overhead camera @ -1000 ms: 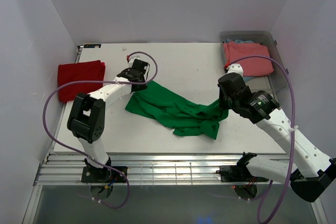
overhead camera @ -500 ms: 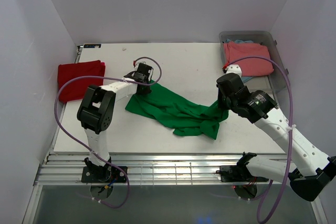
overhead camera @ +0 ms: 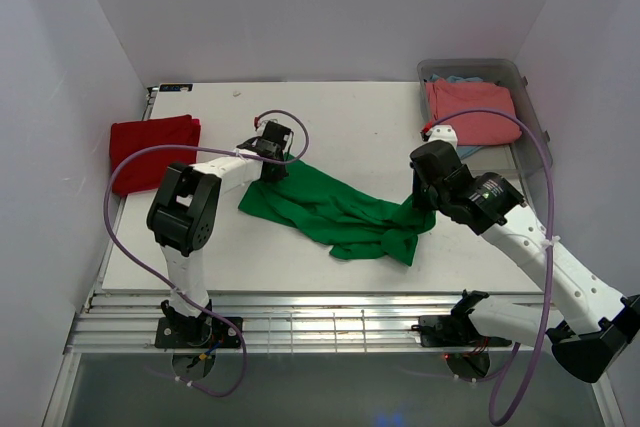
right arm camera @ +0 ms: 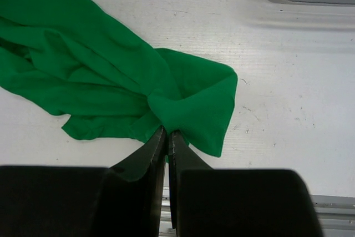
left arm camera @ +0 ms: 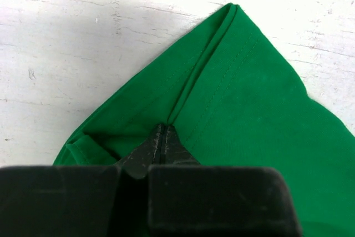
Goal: Fold and stack the t-shirts
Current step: Flatten the tshirt out
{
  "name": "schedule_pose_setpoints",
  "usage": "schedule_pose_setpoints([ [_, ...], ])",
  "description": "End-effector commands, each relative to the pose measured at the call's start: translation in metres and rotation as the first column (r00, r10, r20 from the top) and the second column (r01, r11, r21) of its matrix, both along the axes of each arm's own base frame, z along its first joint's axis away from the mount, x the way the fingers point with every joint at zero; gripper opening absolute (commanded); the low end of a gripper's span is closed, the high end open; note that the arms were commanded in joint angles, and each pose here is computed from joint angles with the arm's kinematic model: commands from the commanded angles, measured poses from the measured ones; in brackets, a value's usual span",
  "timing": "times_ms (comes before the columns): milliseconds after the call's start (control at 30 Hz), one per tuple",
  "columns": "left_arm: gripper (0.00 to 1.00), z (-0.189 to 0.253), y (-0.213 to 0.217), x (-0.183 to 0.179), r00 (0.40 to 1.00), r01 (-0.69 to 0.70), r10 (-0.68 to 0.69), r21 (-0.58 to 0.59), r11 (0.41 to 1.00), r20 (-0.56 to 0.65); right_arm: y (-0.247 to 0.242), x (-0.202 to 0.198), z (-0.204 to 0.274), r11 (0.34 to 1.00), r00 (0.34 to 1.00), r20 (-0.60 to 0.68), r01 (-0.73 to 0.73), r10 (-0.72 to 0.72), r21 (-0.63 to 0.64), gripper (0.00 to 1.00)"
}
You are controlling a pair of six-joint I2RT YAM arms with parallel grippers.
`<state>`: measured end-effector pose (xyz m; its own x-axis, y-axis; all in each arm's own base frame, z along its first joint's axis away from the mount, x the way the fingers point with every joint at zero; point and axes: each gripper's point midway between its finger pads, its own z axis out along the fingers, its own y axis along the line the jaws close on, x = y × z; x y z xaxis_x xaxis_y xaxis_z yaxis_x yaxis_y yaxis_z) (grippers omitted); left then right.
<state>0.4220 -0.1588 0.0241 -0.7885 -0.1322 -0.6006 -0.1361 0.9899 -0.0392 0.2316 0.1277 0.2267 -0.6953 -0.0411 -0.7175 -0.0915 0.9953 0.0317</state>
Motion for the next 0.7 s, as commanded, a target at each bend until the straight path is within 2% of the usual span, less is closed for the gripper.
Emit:
schedule_pose_setpoints([
  [0, 0.0, 0.0, 0.014, -0.021, 0.999, -0.014, 0.016, 0.045, 0.999, -0.049, 0.006, 0.006, 0.005, 0.999, 0.999, 0.029, 0.015, -0.016, 0.039, 0.08],
  [200, 0.0, 0.027, 0.014, -0.017, 1.0, -0.027, 0.027, 0.033, 0.999, -0.012, 0.003, 0.005, 0.006, 0.999, 0.999, 0.029, 0.021, -0.022, 0.03, 0.08],
  [233, 0.07, 0.03, 0.012, -0.016, 1.0, -0.018, 0.018, 0.03, 0.999, -0.009, 0.003, 0.006, 0.006, 0.999, 0.999, 0.029, 0.021, -0.022, 0.029, 0.08],
  [333, 0.2, 0.033, 0.009, -0.017, 1.0, -0.004, 0.004, 0.018, 1.0, -0.016, 0.004, 0.005, 0.004, 0.999, 0.999, 0.026, 0.018, -0.019, 0.032, 0.08],
  [567, 0.3, 0.027, 0.013, -0.033, 0.997, -0.034, 0.034, 0.007, 0.999, -0.065, 0.003, 0.004, 0.005, 0.999, 0.999, 0.03, 0.02, -0.021, 0.041, 0.08],
  [667, 0.3, 0.03, 0.014, -0.036, 0.998, -0.036, 0.036, 0.001, 0.999, -0.058, 0.002, 0.002, 0.003, 0.999, 0.999, 0.027, 0.019, -0.021, 0.041, 0.08],
])
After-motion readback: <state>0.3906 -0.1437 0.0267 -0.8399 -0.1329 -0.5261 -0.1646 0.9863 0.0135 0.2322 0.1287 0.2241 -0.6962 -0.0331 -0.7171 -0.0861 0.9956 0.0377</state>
